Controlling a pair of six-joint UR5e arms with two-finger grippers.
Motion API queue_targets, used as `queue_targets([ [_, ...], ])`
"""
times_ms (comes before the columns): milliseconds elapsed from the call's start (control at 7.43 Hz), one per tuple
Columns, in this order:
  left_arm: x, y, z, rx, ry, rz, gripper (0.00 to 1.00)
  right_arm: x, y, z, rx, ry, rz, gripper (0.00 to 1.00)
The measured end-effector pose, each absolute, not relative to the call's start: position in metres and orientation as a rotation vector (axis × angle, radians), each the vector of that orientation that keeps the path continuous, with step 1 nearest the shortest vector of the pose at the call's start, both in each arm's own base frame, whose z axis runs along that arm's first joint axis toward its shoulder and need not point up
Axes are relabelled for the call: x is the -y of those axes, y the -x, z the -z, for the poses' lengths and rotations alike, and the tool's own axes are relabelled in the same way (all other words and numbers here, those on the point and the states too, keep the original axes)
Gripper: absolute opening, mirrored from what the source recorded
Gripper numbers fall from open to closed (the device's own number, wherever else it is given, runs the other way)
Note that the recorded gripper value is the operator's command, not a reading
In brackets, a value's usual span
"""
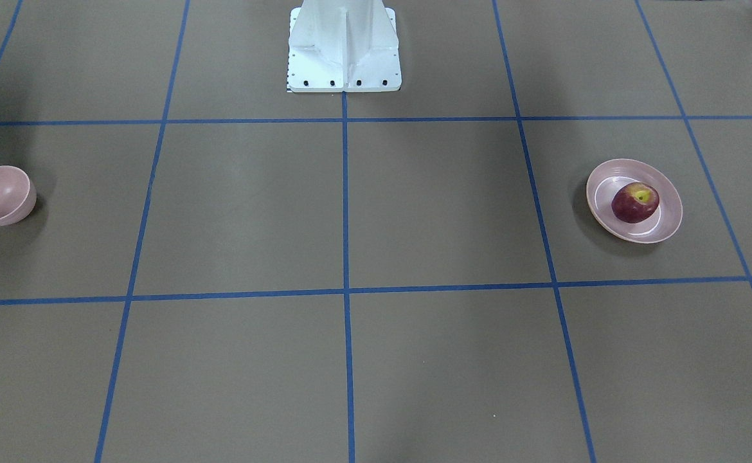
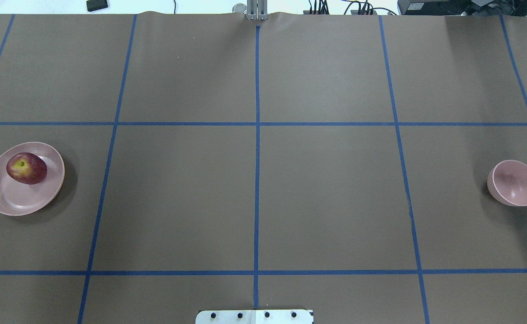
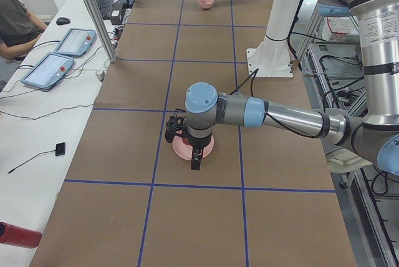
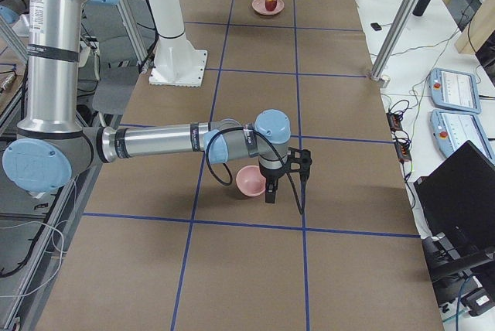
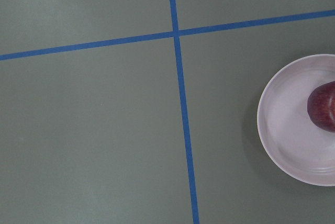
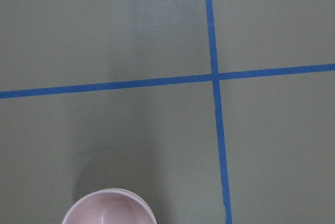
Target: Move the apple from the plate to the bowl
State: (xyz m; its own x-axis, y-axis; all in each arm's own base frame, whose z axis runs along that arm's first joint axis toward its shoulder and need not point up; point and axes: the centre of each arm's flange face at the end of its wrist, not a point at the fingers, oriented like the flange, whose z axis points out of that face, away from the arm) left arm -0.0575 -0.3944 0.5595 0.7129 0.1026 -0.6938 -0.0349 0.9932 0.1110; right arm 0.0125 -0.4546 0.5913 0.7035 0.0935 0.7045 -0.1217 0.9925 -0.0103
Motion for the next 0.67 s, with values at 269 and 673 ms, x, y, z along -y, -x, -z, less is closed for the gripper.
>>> queue_targets([
  [269, 0.398, 0.056, -0.556, -0.791, -0.108, -0.084, 0.98, 0.449, -0.006, -0.597, 0.790, -0.022, -0.109, 1.00],
  [673, 0.403, 0.054, -0.551, -0.793, -0.134, -0.107, 0.98, 0.443, 0.043, -0.605, 0.786, 0.028, -0.010, 1.00],
])
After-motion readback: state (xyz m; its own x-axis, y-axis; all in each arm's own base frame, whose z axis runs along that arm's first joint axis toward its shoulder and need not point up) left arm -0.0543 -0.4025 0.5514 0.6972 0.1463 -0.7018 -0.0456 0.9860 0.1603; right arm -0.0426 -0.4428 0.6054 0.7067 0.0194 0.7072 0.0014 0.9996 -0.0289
